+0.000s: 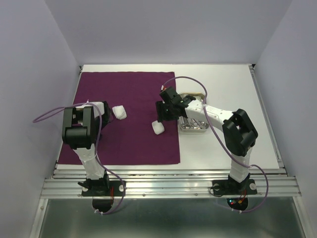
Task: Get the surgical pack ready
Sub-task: Adjust the medical item in the surgical kit.
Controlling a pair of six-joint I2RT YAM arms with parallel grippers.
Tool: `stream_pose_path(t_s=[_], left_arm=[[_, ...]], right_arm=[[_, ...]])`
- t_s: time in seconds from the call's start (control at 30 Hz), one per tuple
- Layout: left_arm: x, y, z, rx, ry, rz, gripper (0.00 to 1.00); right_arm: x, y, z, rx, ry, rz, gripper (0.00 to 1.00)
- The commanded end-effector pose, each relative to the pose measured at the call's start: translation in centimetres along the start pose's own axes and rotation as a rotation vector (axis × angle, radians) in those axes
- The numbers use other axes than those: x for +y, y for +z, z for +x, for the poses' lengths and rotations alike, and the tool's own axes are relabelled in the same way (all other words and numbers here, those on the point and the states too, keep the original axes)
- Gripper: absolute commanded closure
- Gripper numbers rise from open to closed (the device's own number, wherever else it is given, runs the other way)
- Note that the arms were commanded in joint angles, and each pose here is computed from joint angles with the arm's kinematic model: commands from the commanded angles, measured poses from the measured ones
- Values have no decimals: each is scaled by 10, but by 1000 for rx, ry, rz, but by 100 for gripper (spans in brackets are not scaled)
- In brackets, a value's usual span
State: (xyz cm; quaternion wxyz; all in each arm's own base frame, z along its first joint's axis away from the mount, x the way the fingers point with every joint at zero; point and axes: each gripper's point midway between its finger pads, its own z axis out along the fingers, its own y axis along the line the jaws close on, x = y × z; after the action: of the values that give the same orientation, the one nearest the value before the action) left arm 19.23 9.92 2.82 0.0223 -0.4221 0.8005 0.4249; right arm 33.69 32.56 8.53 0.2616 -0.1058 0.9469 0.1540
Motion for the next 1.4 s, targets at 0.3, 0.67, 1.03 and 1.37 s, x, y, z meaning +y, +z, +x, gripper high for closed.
stream_pose_path(t_s=[0.3, 0.67, 1.03, 1.37], left_arm=[[6, 5, 4, 15, -22, -22, 56], [9, 1, 4, 16, -25, -18, 50], [10, 3, 4, 17, -6, -36, 58], [4, 6, 8, 30, 10, -24, 59]], right_arm=[[11, -3, -16, -48, -13, -18, 37], [10, -1, -17, -52, -18, -8, 37], [12, 1, -22, -66, -3, -9, 37], [7, 2, -20, -67, 5, 11, 37]])
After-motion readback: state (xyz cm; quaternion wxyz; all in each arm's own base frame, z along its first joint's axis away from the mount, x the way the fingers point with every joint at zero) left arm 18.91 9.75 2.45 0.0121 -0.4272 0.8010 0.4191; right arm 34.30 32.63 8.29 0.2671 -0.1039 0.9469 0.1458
